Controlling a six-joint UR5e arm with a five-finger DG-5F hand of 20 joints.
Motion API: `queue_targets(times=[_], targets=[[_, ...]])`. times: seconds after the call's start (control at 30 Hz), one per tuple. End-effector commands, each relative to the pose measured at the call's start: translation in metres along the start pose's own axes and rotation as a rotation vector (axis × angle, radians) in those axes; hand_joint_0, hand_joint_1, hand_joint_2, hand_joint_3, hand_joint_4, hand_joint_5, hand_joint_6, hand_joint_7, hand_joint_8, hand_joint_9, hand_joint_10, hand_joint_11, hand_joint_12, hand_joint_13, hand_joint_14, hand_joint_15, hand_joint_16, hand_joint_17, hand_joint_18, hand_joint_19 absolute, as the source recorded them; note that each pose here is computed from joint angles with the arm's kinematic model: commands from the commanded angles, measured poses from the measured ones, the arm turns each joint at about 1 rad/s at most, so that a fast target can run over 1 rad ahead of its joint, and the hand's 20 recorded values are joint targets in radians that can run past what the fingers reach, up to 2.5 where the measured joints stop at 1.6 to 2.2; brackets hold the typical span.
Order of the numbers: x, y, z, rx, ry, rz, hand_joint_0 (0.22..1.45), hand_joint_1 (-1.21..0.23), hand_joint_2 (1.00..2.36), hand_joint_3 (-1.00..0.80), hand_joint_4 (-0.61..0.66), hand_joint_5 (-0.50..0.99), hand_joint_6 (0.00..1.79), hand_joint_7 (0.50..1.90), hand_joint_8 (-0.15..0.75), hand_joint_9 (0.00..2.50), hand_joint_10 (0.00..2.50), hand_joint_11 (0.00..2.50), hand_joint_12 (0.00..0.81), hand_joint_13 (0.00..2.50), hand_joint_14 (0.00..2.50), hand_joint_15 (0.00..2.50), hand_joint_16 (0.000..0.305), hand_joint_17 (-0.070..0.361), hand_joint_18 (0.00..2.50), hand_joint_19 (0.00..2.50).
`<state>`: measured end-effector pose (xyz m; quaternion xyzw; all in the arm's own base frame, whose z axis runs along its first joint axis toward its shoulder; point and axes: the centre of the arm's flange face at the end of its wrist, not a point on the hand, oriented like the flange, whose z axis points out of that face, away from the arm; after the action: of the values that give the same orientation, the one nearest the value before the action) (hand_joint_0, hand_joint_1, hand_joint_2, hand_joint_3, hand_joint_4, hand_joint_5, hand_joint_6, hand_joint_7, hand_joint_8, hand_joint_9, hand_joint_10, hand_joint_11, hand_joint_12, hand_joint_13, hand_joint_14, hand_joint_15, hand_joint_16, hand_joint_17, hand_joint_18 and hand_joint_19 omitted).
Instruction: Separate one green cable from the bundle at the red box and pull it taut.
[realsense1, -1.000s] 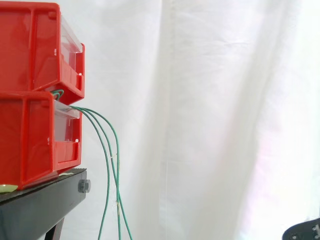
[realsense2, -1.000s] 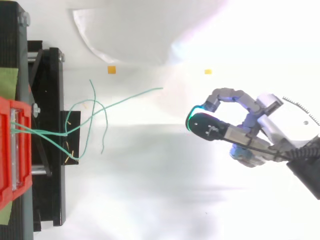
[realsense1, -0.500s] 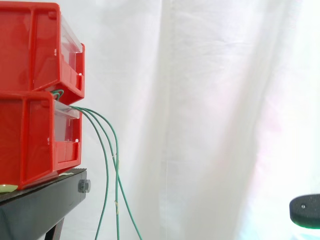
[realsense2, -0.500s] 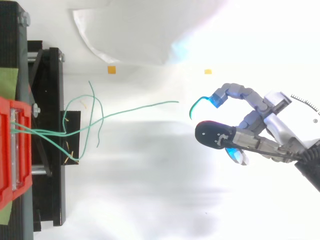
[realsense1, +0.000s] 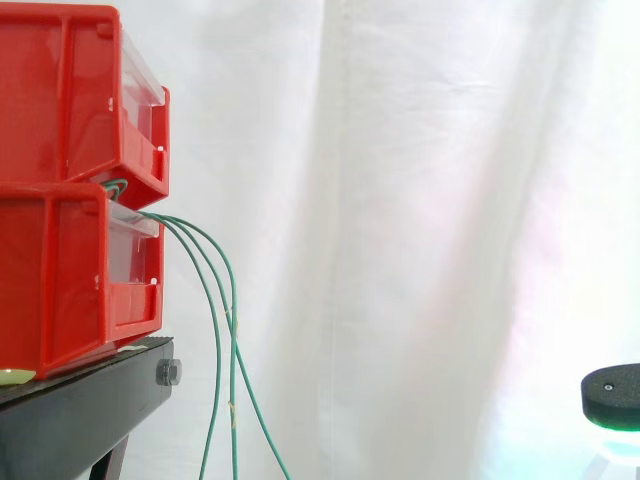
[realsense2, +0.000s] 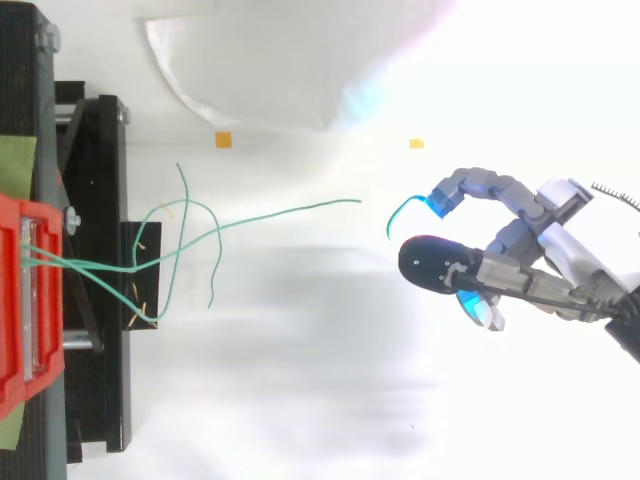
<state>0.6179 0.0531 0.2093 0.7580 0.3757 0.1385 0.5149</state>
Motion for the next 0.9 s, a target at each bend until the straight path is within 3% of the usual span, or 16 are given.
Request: queue_targets(times=[0.0, 0.13, 0.27, 0.63, 0.87], targets=[[-0.005, 0.009, -0.005, 0.025, 0.015, -0.009, 0.43, -0.59, 1.00, -0.50, 0.23, -0.10, 0.50, 1.06, 0.290, 1.53, 0.03, 1.39, 0.368, 1.41, 0.02, 1.46, 0.068, 0.152, 1.09, 0.98], [-0.013, 0.017, -0.009, 0.041, 0.001, -0.039, 0.44, -0.58, 1.00, -0.50, 0.22, -0.11, 0.50, 1.03, 0.288, 1.41, 0.02, 1.36, 0.363, 1.26, 0.02, 1.37, 0.062, 0.139, 0.98, 0.97], [-0.020, 0.022, -0.007, 0.053, -0.005, -0.038, 0.44, -0.58, 1.00, -0.50, 0.23, -0.12, 0.50, 0.98, 0.275, 1.34, 0.02, 1.33, 0.359, 1.12, 0.02, 1.25, 0.058, 0.130, 0.89, 0.96], [-0.019, 0.021, -0.007, 0.061, 0.004, -0.037, 0.45, -0.58, 1.00, -0.50, 0.20, -0.17, 0.50, 0.85, 0.276, 0.97, 0.02, 1.04, 0.339, 0.71, 0.02, 0.85, 0.051, 0.114, 0.65, 0.91], [-0.019, 0.021, -0.006, 0.061, 0.005, -0.035, 0.45, -0.56, 1.00, -0.50, 0.11, -0.22, 0.50, 0.75, 0.174, 1.04, 0.02, 0.85, 0.328, 0.75, 0.02, 0.79, 0.049, 0.111, 0.62, 0.91]])
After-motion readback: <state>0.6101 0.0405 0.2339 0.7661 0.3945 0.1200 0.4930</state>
